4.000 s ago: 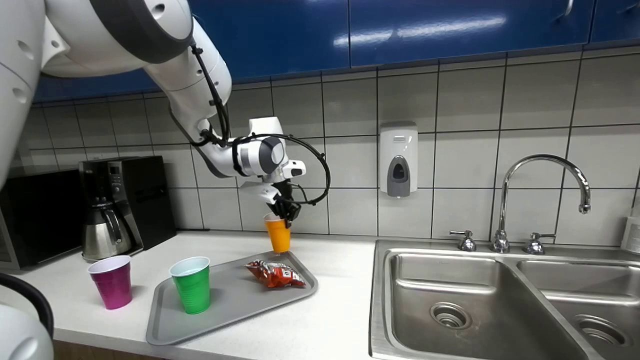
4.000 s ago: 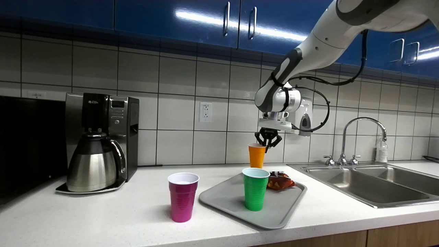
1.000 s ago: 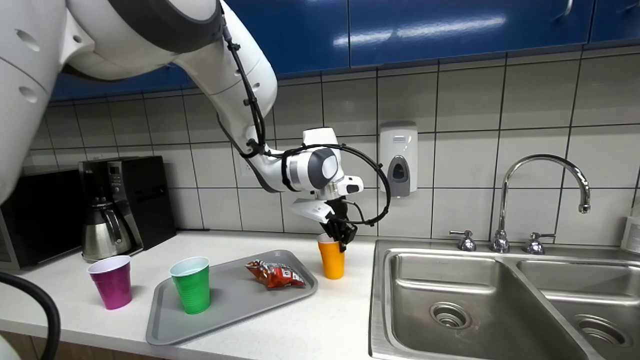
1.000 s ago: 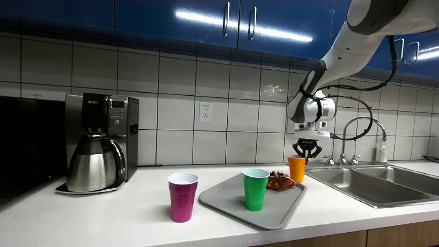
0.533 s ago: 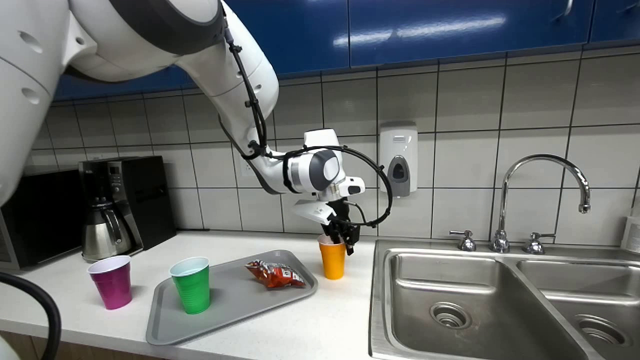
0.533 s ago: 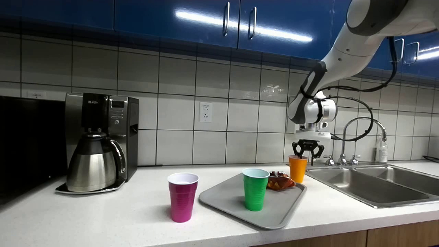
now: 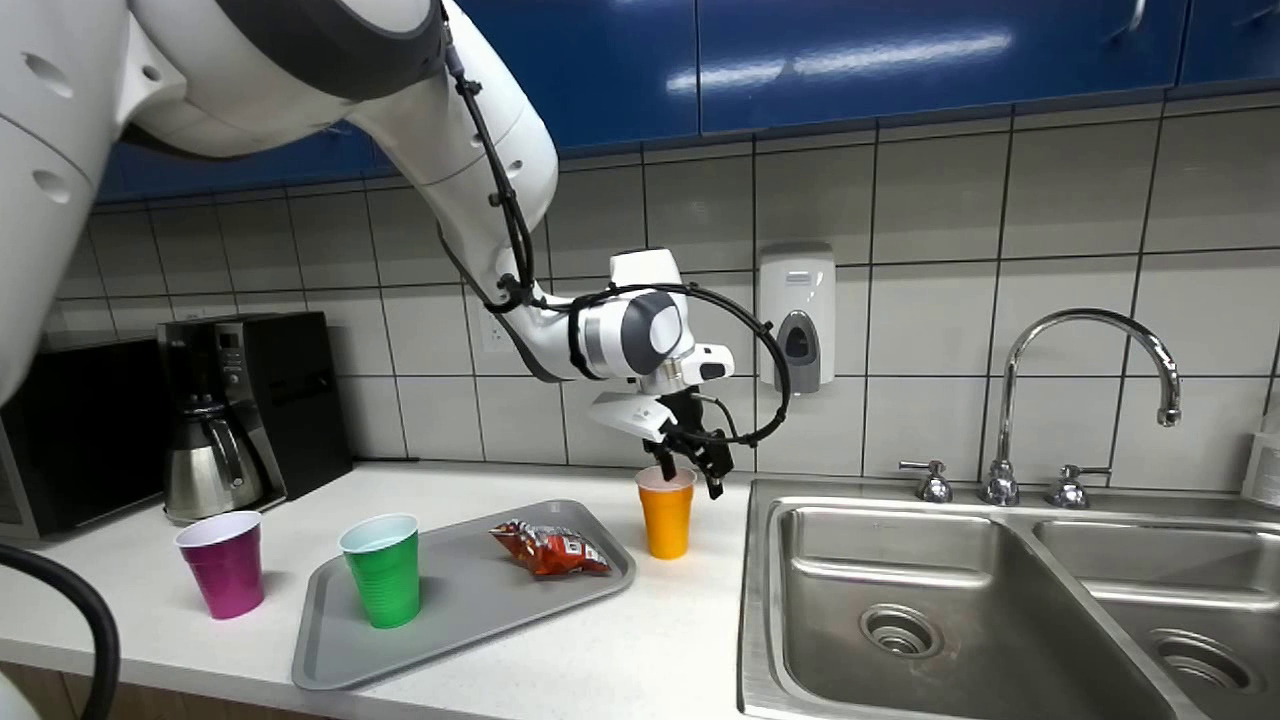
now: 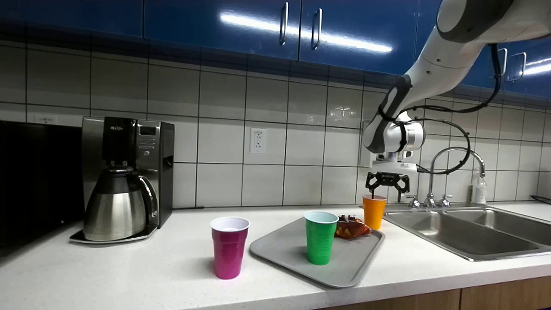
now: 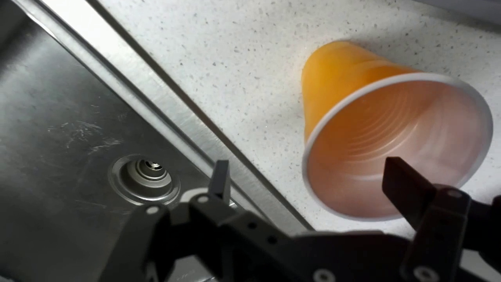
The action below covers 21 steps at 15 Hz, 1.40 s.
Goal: Remove the yellow and green cups from the tray
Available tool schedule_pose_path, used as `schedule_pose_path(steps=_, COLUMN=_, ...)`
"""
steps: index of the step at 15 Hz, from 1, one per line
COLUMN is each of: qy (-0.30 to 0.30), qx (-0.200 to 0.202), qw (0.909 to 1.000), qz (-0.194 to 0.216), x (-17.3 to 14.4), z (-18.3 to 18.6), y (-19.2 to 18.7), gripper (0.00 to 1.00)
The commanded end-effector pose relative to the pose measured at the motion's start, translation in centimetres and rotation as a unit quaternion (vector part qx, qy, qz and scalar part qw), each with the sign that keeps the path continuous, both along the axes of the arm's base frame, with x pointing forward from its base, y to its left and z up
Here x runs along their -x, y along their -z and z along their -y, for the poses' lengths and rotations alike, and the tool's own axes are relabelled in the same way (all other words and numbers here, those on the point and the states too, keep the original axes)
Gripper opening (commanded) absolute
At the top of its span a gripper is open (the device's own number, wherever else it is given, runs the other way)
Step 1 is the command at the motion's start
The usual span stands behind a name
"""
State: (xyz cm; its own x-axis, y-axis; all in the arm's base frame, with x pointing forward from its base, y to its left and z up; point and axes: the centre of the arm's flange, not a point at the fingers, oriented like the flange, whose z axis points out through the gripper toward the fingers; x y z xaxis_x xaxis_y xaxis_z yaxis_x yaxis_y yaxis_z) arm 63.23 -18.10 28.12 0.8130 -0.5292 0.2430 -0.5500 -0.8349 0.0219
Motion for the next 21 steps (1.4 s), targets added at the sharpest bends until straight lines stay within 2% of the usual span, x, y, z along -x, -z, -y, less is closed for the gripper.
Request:
schedule_pose_path(steps=1, qy=-0.012, qx=0.008, qw=0.9998, qz=0.013, x=1.0, z=-0.1, y=-2.5, gripper=1.00)
schedule_pose_path(steps=9, qy=-0.024, qx=0.009, qw=0.9991, qz=0.033, x=2.2, z=-1.9, y=-7.0, gripper=1.00)
schedule_pose_path(steps=21, qy=-0.078, qx=-0.016, qw=0.9956, qz=0.049, x=4.2, z=-8.7, y=-10.7, gripper=1.00)
